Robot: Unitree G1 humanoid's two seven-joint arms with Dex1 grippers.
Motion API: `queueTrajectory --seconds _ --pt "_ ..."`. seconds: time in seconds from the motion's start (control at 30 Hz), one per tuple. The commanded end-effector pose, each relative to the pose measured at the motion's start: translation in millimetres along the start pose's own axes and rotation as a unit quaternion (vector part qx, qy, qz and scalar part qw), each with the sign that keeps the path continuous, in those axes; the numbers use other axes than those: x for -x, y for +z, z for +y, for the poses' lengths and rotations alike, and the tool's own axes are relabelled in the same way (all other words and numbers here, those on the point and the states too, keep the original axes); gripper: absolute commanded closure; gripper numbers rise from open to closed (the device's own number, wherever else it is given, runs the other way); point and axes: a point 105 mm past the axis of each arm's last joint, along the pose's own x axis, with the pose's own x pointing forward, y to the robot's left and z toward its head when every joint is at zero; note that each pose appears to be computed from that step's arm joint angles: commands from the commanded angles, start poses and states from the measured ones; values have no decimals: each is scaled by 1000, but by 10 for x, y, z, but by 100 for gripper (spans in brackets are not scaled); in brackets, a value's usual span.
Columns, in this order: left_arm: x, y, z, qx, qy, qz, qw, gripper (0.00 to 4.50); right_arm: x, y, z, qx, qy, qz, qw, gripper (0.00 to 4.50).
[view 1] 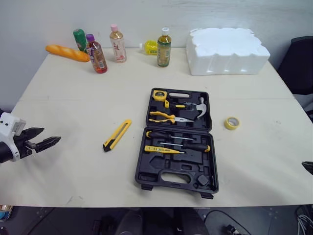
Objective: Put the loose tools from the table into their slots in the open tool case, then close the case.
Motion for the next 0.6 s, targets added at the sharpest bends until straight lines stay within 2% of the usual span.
queueTrajectory --seconds 0.03,0.17,0.3,0.43,0.6 --pt "-24 166 -102 -19 -12 -25 999 2 -2 60 -26 11 -3 -14 1000 0" --pt "-183 305 -579 -20 -88 -30 995 2 -79 291 108 17 35 -49 998 0" --pt "-322 345 -943 -22 -123 -12 992 2 -140 630 490 29 122 -93 988 0" --pt "-442 365 -1184 -28 -136 6 990 2 -184 883 904 44 209 -117 970 0" --pt "-666 251 -1347 -28 -114 45 992 2 -211 1171 1419 74 317 -151 933 0"
